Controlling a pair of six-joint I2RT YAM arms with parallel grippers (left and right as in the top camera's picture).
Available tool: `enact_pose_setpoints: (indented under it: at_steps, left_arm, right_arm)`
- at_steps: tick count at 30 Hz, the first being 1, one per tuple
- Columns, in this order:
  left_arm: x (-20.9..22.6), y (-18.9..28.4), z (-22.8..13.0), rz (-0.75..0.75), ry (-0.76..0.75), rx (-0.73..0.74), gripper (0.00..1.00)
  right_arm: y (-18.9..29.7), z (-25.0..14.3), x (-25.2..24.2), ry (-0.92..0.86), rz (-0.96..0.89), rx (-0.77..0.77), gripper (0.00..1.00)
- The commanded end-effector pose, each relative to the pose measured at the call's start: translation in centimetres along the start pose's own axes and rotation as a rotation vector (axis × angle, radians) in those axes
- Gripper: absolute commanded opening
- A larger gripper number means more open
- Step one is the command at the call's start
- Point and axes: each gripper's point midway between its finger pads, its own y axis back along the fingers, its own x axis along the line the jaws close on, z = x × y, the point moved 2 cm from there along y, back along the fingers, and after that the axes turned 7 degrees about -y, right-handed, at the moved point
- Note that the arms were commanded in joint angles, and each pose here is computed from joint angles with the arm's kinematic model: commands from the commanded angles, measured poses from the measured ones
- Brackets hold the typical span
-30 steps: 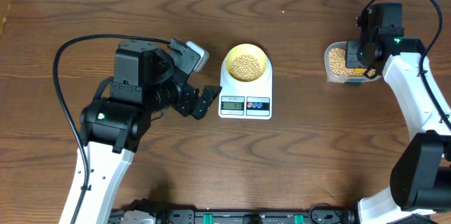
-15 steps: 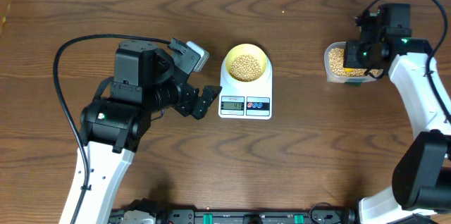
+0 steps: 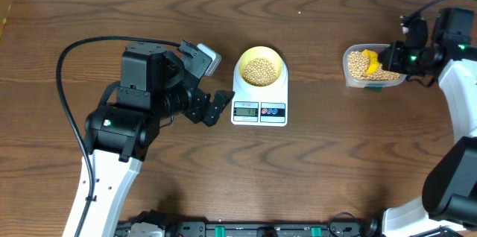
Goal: Scoop item into bowl and weigh 50g on scale
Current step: 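Drag the scoop through the soybeans to fill it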
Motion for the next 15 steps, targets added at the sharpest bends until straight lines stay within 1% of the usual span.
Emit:
enact_pose_setpoints:
  at_steps: [1,6,15]
  left_arm:
    - [0.1,-0.2,-0.2,-0.006,0.009,0.004,0.98]
    - [0.1,-0.2,-0.2,-0.007,0.009,0.004,0.98]
    - [0.1,-0.2,-0.2,-0.007,0.009,0.004,0.97]
  right_arm:
    - [0.5,-0.1,-0.1,-0.026,0.079,0.004,0.01]
    - [1.2,0.1,-1.4,-0.064,0.08,-0.007,0.01]
    - [2.2,0.5,-0.7,-0.091,0.216,-0.024,0.01]
